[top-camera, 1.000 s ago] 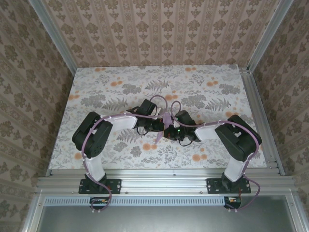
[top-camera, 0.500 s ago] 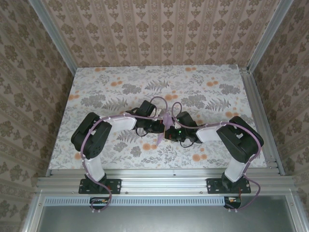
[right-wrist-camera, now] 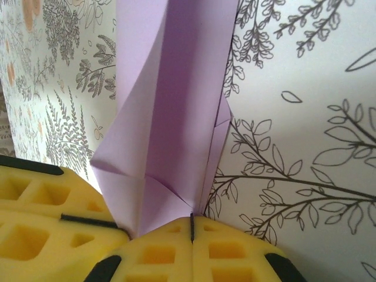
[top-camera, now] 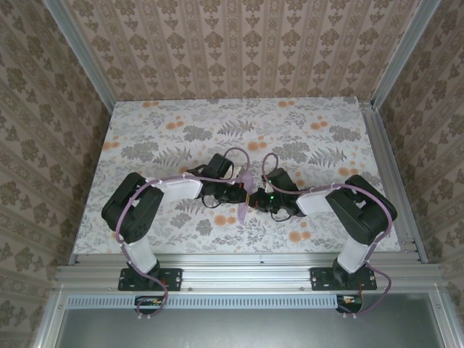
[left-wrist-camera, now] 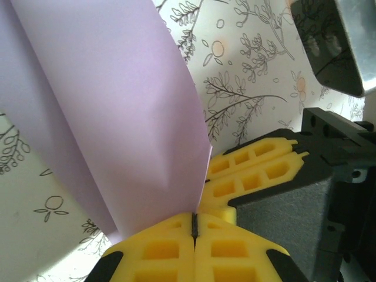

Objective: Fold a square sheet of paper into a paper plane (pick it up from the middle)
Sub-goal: Fold the wing for the fifth time at the center of the table.

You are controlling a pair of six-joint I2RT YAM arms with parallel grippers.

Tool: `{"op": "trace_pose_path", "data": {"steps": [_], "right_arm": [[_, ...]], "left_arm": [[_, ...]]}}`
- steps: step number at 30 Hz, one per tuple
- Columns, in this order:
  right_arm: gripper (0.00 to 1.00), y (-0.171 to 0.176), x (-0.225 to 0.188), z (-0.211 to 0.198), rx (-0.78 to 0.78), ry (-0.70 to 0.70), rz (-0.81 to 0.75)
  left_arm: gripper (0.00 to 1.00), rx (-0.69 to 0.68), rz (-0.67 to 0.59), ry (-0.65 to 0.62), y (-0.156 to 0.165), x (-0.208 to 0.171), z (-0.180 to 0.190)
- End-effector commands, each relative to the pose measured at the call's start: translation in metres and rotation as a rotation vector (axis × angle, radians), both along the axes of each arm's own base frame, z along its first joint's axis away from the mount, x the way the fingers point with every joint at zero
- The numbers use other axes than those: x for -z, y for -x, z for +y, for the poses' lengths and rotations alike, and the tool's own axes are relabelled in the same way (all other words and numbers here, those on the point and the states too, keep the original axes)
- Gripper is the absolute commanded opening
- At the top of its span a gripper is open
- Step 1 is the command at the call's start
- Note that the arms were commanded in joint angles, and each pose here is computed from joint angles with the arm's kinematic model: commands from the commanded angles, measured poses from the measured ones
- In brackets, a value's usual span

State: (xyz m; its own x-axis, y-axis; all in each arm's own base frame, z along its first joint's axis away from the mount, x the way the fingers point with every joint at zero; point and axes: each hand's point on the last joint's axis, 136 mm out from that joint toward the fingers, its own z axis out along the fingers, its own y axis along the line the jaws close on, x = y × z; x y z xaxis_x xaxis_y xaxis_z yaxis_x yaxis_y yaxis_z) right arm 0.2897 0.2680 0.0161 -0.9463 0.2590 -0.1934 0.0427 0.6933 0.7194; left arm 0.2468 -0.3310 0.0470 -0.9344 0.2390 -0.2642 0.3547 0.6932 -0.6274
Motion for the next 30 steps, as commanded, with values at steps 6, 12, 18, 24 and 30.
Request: {"op": "trace_pose_path", "data": {"steps": [6, 12, 18, 24, 30], "right_arm": [[0.07, -0.001, 0.016, -0.016, 0.097, 0.017, 0.047], [0.07, -0.001, 0.020, -0.017, 0.109, 0.015, 0.055], [0.06, -0.001, 0.027, -0.019, 0.140, -0.002, 0.066], [0.06, -0.001, 0.030, -0.018, 0.154, -0.022, 0.078], [0.06, 0.000, 0.030, -0.020, 0.154, -0.021, 0.076]], "left_arm": [[0.01, -0.109, -0.006, -0.002, -0.018, 0.006, -0.003], [0.02, -0.097, 0.002, 0.016, -0.017, 0.008, -0.014], [0.02, -0.095, 0.008, -0.002, -0.012, 0.011, -0.013], [0.02, -0.121, 0.010, 0.007, -0.015, 0.014, -0.017], [0.01, -0.120, 0.024, 0.012, -0.012, 0.018, -0.019]]}}
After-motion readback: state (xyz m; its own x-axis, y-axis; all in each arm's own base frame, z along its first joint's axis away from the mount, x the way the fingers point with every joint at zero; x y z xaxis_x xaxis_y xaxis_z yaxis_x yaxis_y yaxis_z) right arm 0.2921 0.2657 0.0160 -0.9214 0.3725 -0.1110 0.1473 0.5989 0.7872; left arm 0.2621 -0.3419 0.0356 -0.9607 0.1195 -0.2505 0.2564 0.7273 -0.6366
